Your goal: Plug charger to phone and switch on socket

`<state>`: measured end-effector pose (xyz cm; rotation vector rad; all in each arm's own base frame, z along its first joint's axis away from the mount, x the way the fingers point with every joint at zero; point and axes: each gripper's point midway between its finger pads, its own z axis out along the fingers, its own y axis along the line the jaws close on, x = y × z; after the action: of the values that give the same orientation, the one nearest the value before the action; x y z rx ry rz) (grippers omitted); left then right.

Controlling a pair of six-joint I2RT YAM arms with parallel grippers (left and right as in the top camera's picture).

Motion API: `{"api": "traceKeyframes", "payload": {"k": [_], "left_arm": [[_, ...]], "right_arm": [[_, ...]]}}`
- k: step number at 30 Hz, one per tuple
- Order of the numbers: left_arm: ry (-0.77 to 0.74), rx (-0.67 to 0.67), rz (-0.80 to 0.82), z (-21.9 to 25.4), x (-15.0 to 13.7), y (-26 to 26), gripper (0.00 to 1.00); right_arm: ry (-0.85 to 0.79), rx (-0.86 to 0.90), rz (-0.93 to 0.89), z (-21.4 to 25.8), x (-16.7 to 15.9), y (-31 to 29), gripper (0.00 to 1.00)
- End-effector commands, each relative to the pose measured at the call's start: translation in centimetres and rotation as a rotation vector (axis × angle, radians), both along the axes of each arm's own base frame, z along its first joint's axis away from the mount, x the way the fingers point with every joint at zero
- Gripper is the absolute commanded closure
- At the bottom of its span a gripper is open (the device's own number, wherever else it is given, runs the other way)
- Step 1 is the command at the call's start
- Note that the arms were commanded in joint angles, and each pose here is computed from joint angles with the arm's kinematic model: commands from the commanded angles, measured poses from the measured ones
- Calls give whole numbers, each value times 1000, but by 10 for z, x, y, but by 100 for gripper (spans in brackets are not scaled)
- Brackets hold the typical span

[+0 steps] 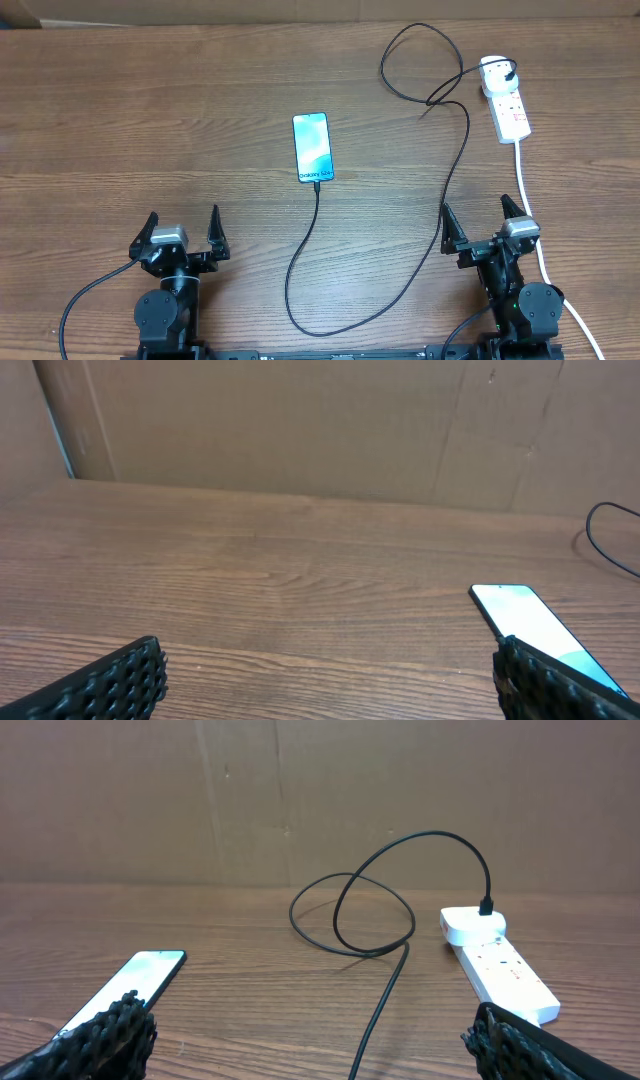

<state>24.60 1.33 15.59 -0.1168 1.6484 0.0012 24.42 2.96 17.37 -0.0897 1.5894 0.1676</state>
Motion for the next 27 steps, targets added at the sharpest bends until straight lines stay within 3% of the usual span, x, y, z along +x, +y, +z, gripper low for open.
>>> {"api": "traceKeyframes", "payload": {"k": [1,27], "left_arm": [[-3,16,-9,0,0,-1,0],[-6,28,-29,1,0,-5,0]], "right_arm": [[-2,6,-3,-2,0,-1,0],[-2,6,-3,-2,0,-1,0]]}}
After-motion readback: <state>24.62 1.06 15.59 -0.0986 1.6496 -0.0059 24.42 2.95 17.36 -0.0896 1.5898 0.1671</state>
